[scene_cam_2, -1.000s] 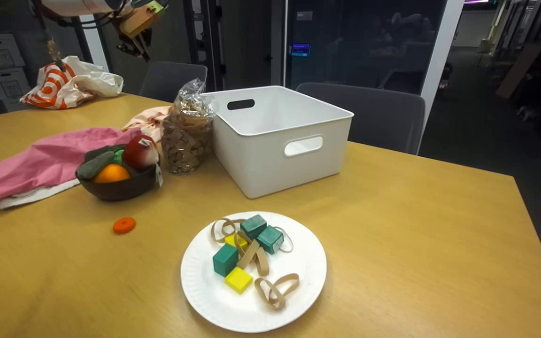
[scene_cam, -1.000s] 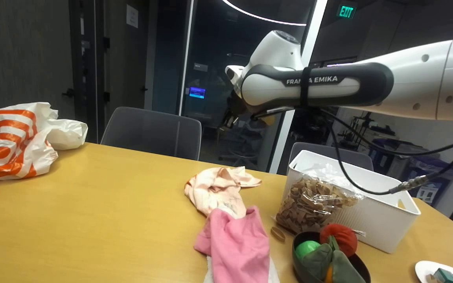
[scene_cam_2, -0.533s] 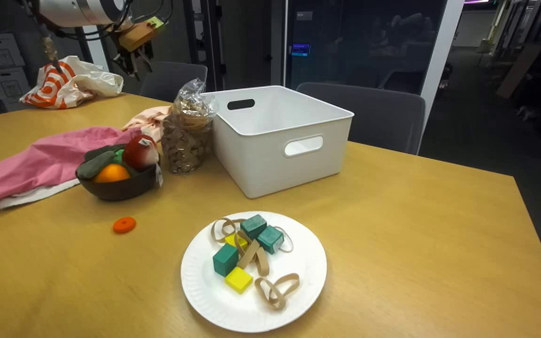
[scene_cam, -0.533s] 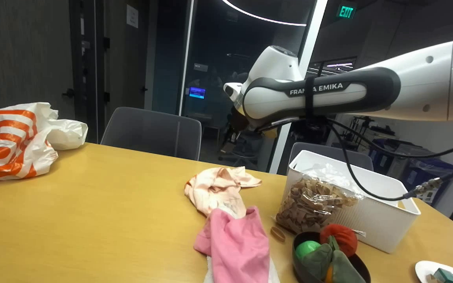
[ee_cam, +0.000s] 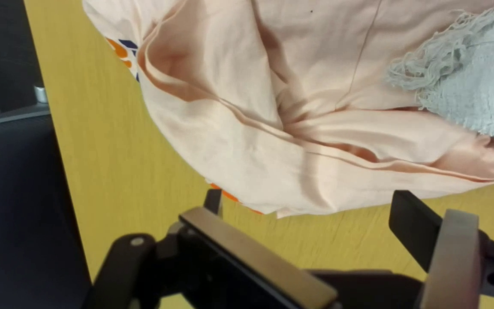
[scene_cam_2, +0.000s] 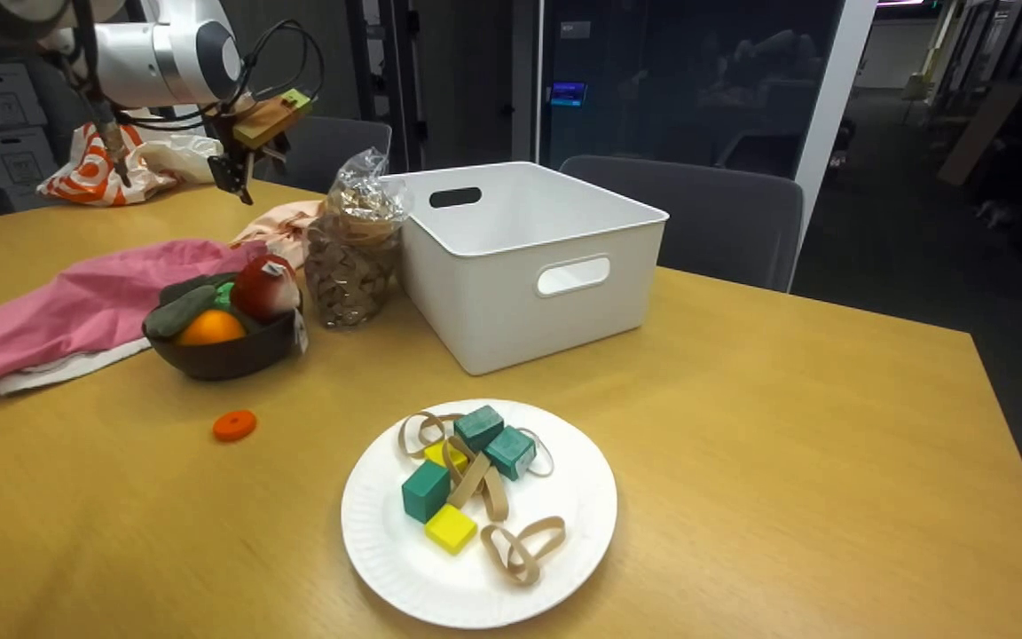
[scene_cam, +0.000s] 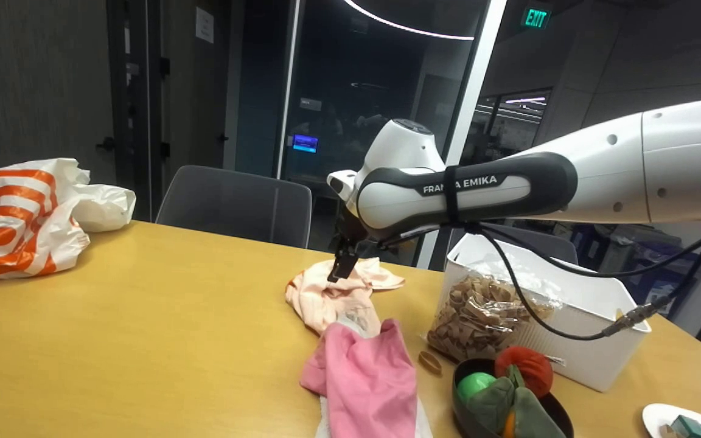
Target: Unfold the white towel and the peach and pink shirts
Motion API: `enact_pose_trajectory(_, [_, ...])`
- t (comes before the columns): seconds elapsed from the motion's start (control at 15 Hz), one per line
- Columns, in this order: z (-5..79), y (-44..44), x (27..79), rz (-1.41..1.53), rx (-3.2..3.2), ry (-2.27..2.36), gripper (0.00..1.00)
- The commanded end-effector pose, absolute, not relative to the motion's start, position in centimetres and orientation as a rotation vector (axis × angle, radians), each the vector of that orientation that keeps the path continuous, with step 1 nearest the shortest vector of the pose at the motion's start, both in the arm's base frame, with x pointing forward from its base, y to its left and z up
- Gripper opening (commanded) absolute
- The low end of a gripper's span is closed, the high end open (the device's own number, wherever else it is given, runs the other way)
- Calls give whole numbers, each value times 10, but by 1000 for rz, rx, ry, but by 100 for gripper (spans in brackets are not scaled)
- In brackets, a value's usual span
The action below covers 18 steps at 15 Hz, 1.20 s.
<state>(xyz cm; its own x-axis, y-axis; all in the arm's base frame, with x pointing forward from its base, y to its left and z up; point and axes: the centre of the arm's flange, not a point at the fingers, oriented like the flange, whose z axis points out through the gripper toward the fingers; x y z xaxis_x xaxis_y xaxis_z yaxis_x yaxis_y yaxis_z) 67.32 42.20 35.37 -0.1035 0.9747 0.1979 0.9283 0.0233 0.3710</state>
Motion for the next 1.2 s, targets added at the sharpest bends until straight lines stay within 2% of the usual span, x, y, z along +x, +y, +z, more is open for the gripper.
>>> enact_pose_trajectory(0.0, [343, 443, 695, 629, 1937, 2234, 100])
enact_pose_trajectory(0.4, [311, 468, 712, 599, 1798, 2301, 100])
enact_pose_trajectory(0.87, [278, 458, 731, 507, 1693, 2366, 100])
enact_pose_trajectory(0.93, [277, 457, 732, 498, 1687, 2379, 91])
enact_pose_trajectory(1.0, [276, 455, 732, 495, 1685, 2390, 74])
enact_pose_trajectory(1.13, [276, 451, 732, 485, 1692, 2394, 59])
